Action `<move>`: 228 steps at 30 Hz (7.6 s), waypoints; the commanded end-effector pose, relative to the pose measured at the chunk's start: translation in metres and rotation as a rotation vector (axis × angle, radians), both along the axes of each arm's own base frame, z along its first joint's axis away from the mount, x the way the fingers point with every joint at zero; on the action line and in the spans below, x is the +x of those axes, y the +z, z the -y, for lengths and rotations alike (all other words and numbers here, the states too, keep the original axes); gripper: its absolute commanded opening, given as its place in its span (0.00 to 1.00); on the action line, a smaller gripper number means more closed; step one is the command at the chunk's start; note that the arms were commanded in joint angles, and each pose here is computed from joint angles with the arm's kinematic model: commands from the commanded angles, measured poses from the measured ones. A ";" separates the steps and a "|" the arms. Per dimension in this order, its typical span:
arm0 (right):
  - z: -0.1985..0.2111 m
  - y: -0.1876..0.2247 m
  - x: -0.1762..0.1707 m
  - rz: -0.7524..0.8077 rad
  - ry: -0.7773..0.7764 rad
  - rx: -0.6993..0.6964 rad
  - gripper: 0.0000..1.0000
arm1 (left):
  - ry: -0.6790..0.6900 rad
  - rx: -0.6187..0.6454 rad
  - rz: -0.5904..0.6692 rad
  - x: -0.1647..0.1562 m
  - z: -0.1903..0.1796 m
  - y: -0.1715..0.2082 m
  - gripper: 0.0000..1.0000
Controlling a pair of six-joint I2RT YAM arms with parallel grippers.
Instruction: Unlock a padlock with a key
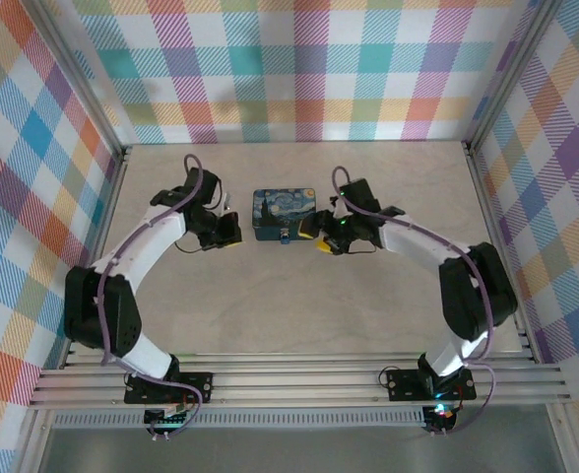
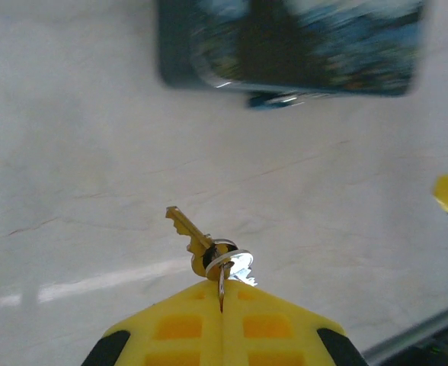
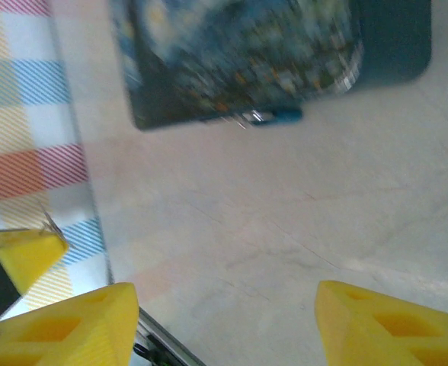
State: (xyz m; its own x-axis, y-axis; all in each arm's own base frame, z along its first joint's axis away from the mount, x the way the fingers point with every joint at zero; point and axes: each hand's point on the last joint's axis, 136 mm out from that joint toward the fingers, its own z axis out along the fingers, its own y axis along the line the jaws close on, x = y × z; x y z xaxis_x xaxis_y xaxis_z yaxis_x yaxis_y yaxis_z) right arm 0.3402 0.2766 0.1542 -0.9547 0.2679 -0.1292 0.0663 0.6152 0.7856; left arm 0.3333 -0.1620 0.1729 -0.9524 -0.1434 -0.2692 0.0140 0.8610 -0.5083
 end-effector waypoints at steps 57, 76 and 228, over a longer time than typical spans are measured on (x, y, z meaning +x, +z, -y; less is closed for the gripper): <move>-0.092 0.154 -0.025 0.615 0.423 0.211 0.00 | -0.172 -0.475 0.146 -0.025 0.076 0.138 0.00; -0.052 0.158 -0.045 0.702 0.358 0.157 0.07 | -0.197 -0.443 0.126 -0.027 0.075 0.130 0.00; 0.003 0.180 -0.062 0.591 0.694 0.297 0.00 | -0.603 -0.683 0.399 -0.058 0.153 0.154 0.38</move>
